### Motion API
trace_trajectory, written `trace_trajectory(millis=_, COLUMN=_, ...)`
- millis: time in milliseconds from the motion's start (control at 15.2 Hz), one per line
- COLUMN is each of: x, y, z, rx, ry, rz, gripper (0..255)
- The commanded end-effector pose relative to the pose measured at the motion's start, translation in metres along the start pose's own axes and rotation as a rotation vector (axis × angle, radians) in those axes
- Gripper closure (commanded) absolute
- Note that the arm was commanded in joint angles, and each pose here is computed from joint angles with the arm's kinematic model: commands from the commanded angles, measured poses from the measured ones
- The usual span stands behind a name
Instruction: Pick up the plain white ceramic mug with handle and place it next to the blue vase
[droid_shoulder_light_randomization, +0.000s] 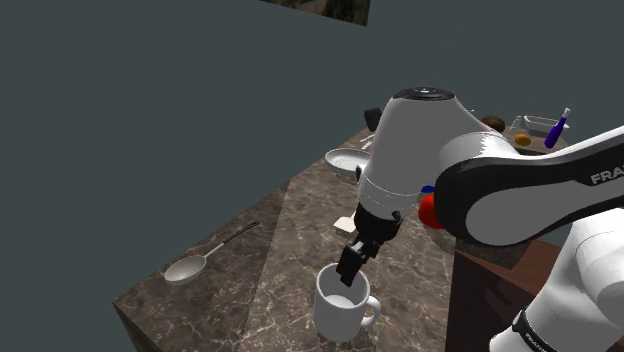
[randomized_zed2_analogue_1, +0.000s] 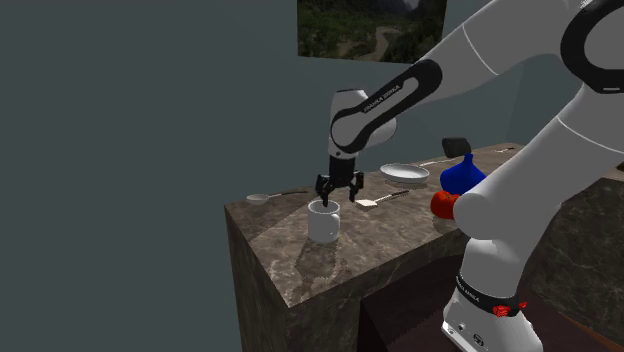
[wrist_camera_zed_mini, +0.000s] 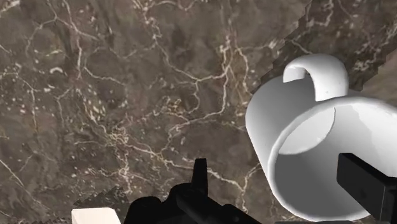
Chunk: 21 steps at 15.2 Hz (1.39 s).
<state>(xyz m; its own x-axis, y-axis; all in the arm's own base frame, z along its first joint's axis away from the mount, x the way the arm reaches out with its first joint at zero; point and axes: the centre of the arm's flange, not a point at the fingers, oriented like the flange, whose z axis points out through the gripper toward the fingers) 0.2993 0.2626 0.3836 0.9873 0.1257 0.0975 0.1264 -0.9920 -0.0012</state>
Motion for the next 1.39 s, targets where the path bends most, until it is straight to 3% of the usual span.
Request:
trace_trajectory(millis=0, x=0.0, y=-0.004, z=0.013, rx=0.001, ry=0.001, rz=-0.001, gripper=0)
trace_trajectory(millis=330, x=0.0, y=-0.004, z=0.037, rx=0.001, ry=0.001, rz=-0.001, gripper=0)
trace_trajectory(millis=792, x=0.0, y=-0.004, z=0.037, rx=0.001, ry=0.001, rz=-0.001, gripper=0)
trace_trajectory(millis=858, x=0.0, y=-0.004, z=0.037, rx=0.001, ry=0.001, rz=-0.001, gripper=255)
trace_trajectory(millis=1320, x=0.0, y=-0.004, z=0.037, rx=0.001, ry=0.001, rz=-0.001, gripper=255)
